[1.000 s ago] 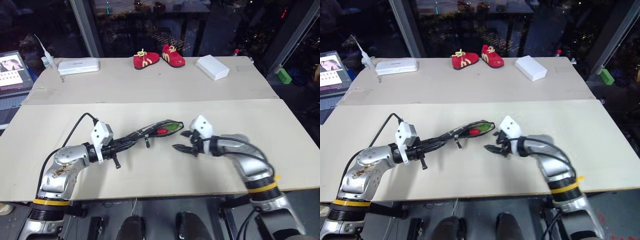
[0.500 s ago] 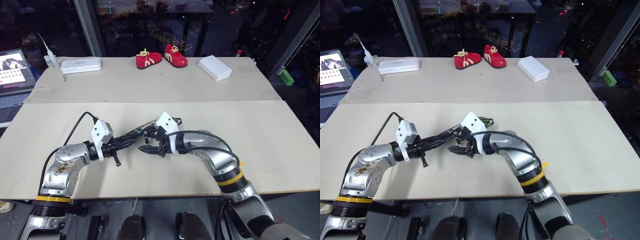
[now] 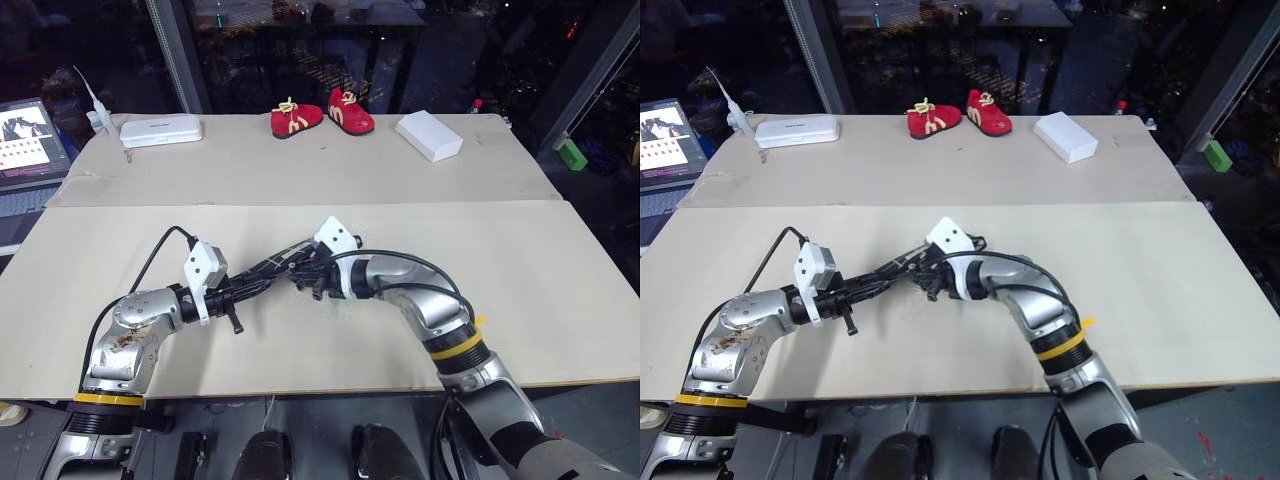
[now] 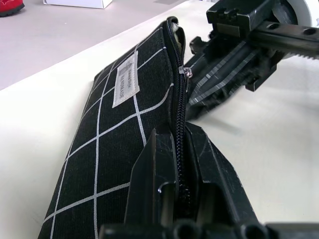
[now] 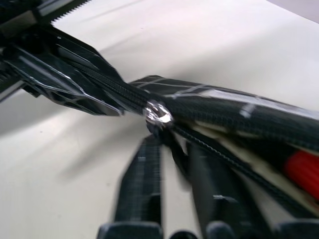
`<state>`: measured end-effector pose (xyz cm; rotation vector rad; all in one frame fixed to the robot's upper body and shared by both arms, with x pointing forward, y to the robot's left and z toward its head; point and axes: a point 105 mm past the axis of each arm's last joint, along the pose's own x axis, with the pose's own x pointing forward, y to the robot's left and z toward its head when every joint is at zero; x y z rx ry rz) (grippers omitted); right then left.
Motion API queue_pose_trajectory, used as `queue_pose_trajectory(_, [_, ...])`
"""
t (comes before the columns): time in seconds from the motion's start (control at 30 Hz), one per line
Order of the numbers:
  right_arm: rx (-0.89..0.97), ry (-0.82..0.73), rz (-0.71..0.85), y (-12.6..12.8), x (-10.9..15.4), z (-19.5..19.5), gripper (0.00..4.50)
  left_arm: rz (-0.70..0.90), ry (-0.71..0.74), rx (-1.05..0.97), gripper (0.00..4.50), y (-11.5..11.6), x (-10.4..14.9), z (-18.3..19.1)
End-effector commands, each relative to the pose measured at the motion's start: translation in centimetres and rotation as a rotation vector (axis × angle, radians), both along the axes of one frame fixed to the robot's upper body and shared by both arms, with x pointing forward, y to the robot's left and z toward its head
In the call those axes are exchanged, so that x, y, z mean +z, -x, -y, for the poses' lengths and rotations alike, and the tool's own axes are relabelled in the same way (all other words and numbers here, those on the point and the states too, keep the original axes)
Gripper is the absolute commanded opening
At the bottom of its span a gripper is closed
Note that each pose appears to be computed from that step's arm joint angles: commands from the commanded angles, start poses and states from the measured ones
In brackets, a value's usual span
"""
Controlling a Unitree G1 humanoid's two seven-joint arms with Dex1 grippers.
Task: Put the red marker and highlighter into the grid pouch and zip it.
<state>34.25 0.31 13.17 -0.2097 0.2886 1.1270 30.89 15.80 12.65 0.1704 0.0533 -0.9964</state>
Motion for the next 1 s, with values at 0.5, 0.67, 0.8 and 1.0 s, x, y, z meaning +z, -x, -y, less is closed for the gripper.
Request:
queue_pose_trajectory(0.5, [-0.219, 0.129, 0.12, -3.5, 3.6, 12.2, 0.04, 0.036, 0.024, 0.016, 0.0, 0.7, 0.4, 0.0])
queue_pose_trajectory(0.67, [-0.278, 0.164, 0.13, -4.2, 3.7, 14.9, 0.04, 0.034, 0.026, 0.015, 0.0, 0.7, 0.4, 0.1])
queue_pose_trajectory(0.8, [-0.235, 0.124, 0.106, -3.4, 3.3, 14.4, 0.04, 0.029, 0.022, 0.009, 0.0, 0.8, 0.3, 0.1])
queue_pose_trajectory(1.0, [-0.122, 0.071, 0.026, -1.2, 2.2, 12.0, 1.88, 0.028, 0.024, -0.006, 0.0, 0.9, 0.3, 0.5])
